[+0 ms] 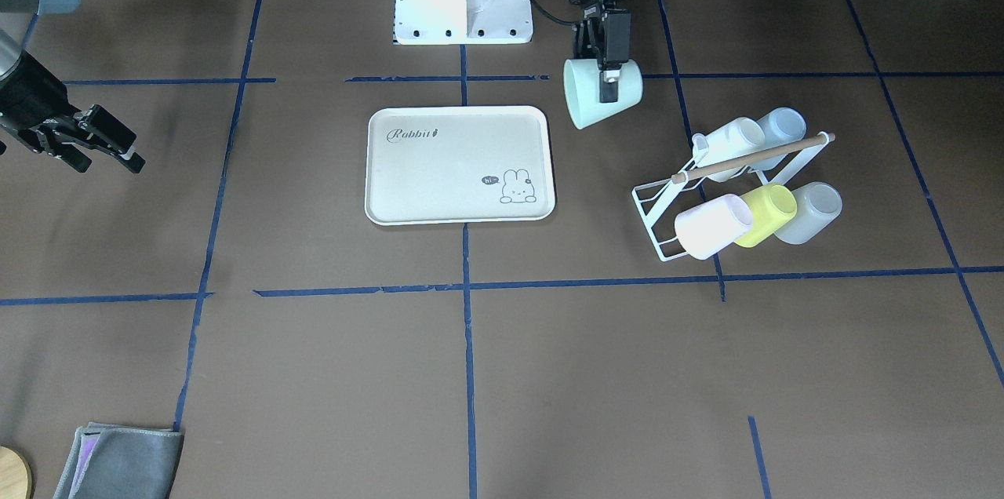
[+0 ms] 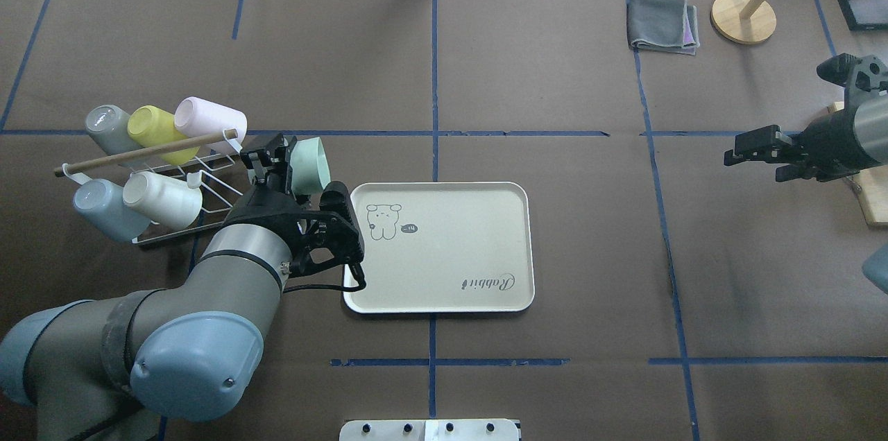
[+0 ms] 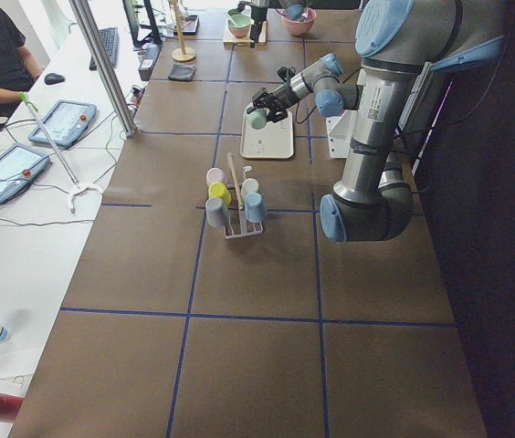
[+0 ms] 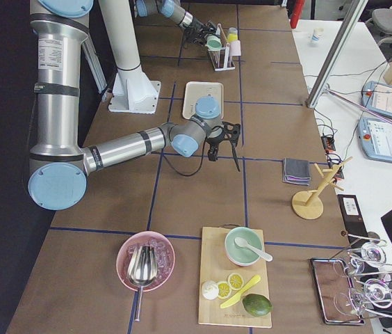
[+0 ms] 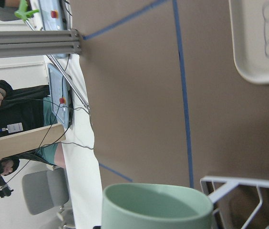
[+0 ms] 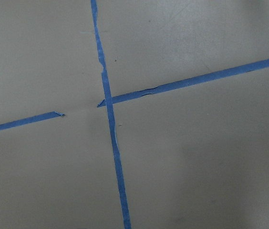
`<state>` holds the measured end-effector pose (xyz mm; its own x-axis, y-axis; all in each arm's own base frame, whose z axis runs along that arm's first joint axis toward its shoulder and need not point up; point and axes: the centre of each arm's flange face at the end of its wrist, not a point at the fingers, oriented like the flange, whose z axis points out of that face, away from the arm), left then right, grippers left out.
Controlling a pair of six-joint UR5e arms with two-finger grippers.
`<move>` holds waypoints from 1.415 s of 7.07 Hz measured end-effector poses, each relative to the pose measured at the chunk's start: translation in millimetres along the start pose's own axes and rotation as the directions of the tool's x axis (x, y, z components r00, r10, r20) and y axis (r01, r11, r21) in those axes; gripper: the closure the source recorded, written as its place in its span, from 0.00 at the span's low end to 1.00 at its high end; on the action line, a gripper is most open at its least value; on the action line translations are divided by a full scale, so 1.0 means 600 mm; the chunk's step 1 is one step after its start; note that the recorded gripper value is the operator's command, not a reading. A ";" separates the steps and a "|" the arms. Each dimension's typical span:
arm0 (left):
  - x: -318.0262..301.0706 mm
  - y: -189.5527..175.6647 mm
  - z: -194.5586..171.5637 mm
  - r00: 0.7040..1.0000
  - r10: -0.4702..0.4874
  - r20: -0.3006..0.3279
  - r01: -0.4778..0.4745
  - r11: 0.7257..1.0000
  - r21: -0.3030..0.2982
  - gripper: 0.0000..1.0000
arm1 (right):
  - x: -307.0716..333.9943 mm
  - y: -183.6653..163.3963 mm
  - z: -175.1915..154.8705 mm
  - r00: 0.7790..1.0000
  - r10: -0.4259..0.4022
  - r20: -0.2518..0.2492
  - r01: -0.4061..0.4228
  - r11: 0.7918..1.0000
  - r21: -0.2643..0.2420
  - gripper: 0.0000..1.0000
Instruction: Pick up and place green cup on tray
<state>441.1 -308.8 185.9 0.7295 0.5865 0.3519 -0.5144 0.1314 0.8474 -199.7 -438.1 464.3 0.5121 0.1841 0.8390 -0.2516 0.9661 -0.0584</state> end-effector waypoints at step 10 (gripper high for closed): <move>0.214 -0.059 0.161 0.588 -0.721 -0.366 0.806 0.486 0.338 0.51 | 0.100 -0.066 -0.084 1.000 -0.016 -0.018 0.016 1.000 -0.001 0.00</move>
<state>596.2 -315.3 239.5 0.6354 0.5423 -0.5497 0.4902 0.2668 0.8298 -117.7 -456.3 489.9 0.5308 0.1716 0.8299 -0.2425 0.9691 -0.0452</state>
